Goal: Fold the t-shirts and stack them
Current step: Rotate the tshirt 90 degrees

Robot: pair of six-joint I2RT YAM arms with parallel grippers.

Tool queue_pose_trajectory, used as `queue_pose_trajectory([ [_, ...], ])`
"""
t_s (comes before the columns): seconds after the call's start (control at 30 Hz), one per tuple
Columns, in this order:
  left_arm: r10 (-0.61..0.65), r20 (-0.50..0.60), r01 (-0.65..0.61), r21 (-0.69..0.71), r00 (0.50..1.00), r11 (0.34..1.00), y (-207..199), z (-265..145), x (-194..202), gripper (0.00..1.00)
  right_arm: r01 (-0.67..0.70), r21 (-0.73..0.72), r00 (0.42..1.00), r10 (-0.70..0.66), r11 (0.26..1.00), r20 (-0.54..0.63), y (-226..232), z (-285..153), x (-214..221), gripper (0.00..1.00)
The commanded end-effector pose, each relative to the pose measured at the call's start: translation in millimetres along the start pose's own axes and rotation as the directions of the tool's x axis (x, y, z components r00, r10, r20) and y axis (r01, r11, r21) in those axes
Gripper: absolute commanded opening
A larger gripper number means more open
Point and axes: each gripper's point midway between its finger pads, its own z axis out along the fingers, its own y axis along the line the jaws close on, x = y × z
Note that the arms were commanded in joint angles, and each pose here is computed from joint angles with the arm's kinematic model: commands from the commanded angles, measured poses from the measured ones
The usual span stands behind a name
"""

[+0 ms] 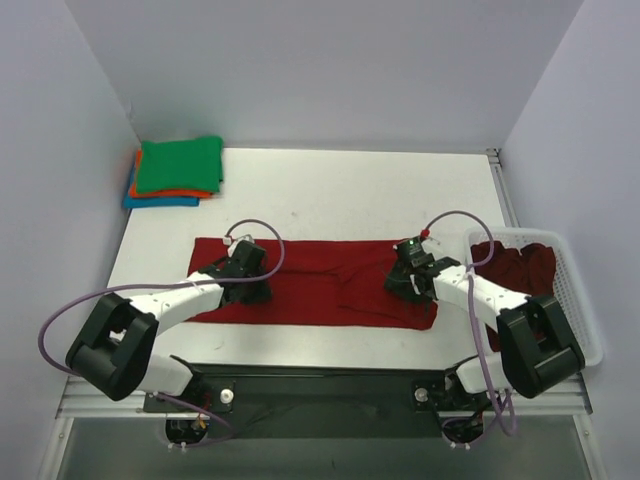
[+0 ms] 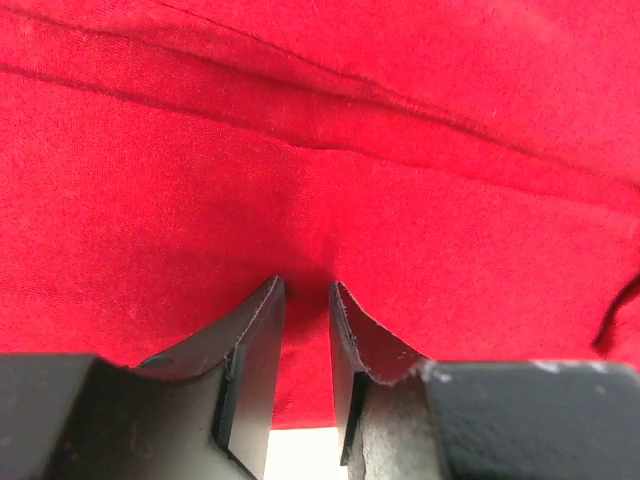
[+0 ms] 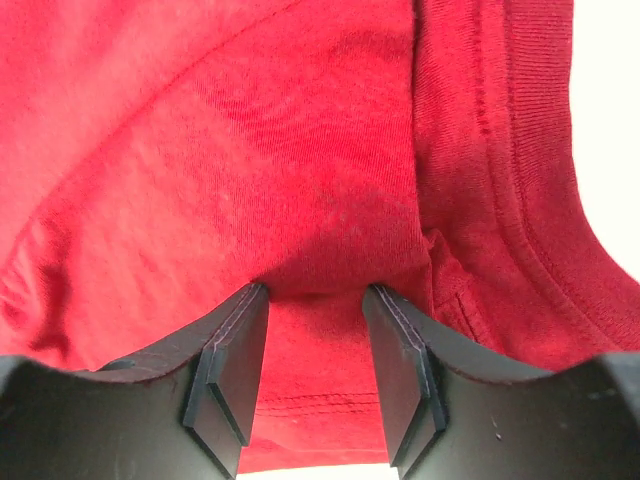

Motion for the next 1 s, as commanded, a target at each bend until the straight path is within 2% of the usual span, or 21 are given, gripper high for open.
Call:
queue_pose_trajectory([
  [0.0,0.052,0.018,-0.051,-0.038,0.998,0.998,4,9,5,0.35,-0.047,0.037,0.997,0.049,0.998,-0.060,-9,20,4,0.44],
  [0.13,0.102,0.014,-0.102,-0.031,0.995,0.994,0,6,20,0.35,-0.077,0.043,0.994,0.080,0.996,-0.077,-5,34,-22,0.44],
  [0.17,0.132,-0.001,-0.132,-0.018,0.991,0.991,-4,5,32,0.35,-0.084,0.019,0.995,0.085,0.996,-0.047,9,34,-43,0.44],
  [0.2,0.139,-0.005,-0.139,-0.009,0.990,0.990,-8,4,36,0.35,-0.064,-0.004,0.994,0.063,0.998,-0.086,17,34,-45,0.44],
  [0.23,0.136,-0.020,-0.136,-0.005,0.990,0.991,-11,5,43,0.35,-0.066,0.031,0.991,0.069,0.997,-0.116,13,44,-49,0.44],
  [0.27,0.156,-0.029,-0.155,0.018,0.987,0.988,-20,3,52,0.35,-0.064,-0.006,0.995,0.064,0.998,-0.070,35,42,-81,0.44],
  [0.33,0.155,-0.047,-0.153,0.049,0.987,0.987,-33,5,65,0.35,-0.018,0.014,0.987,0.020,1.000,-0.158,39,60,-86,0.44],
  [0.37,0.184,-0.064,-0.178,0.079,0.981,0.981,-43,4,78,0.35,-0.004,0.012,0.983,0.006,1.000,-0.182,45,66,-92,0.44],
  [0.4,0.179,-0.073,-0.172,0.094,0.981,0.981,-55,7,84,0.35,0.018,-0.014,0.986,-0.020,1.000,-0.167,66,62,-120,0.45],
  [0.47,0.220,-0.086,-0.202,0.179,0.972,0.963,-87,5,105,0.35,0.048,-0.019,0.964,-0.051,0.999,-0.263,76,85,-114,0.45],
  [0.5,0.231,-0.092,-0.208,0.212,0.969,0.955,-112,8,110,0.35,0.056,-0.065,0.968,-0.070,0.996,-0.241,99,79,-139,0.45],
  [0.53,0.245,-0.090,-0.217,0.245,0.965,0.945,-129,8,115,0.35,0.089,-0.057,0.957,-0.102,0.994,-0.272,100,94,-134,0.46],
  [0.6,0.309,-0.125,-0.264,0.287,0.943,0.921,-154,16,134,0.36,0.129,-0.097,0.962,-0.148,0.987,-0.230,123,90,-162,0.48],
  [0.63,0.308,-0.108,-0.256,0.341,0.945,0.905,-185,10,127,0.36,0.166,-0.095,0.956,-0.184,0.982,-0.229,123,99,-165,0.48],
  [0.7,0.324,-0.118,-0.260,0.375,0.939,0.890,-202,11,127,0.37,0.199,-0.106,0.956,-0.217,0.974,-0.200,128,95,-177,0.53],
  [0.73,0.338,-0.092,-0.276,0.401,0.937,0.873,-216,5,116,0.41,0.211,-0.106,0.960,-0.226,0.972,-0.163,130,85,-188,0.54],
  [0.8,0.356,-0.038,-0.313,0.399,0.934,0.862,-221,-6,96,0.43,0.239,-0.072,0.963,-0.246,0.968,-0.108,124,71,-201,0.60],
  [0.87,0.363,-0.001,-0.337,0.370,0.932,0.866,-208,-9,79,0.50,0.242,-0.038,0.969,-0.244,0.969,-0.042,117,45,-215,0.62],
  [0.93,0.383,0.053,-0.376,0.345,0.922,0.860,-193,-21,59,0.52,0.238,-0.026,0.971,-0.237,0.971,0.023,116,16,-225,0.64],
  [0.97,0.404,0.058,-0.401,0.304,0.913,0.864,-172,-16,60,0.52,0.227,0.021,0.974,-0.227,0.974,0.024,104,16,-220,0.64],
])
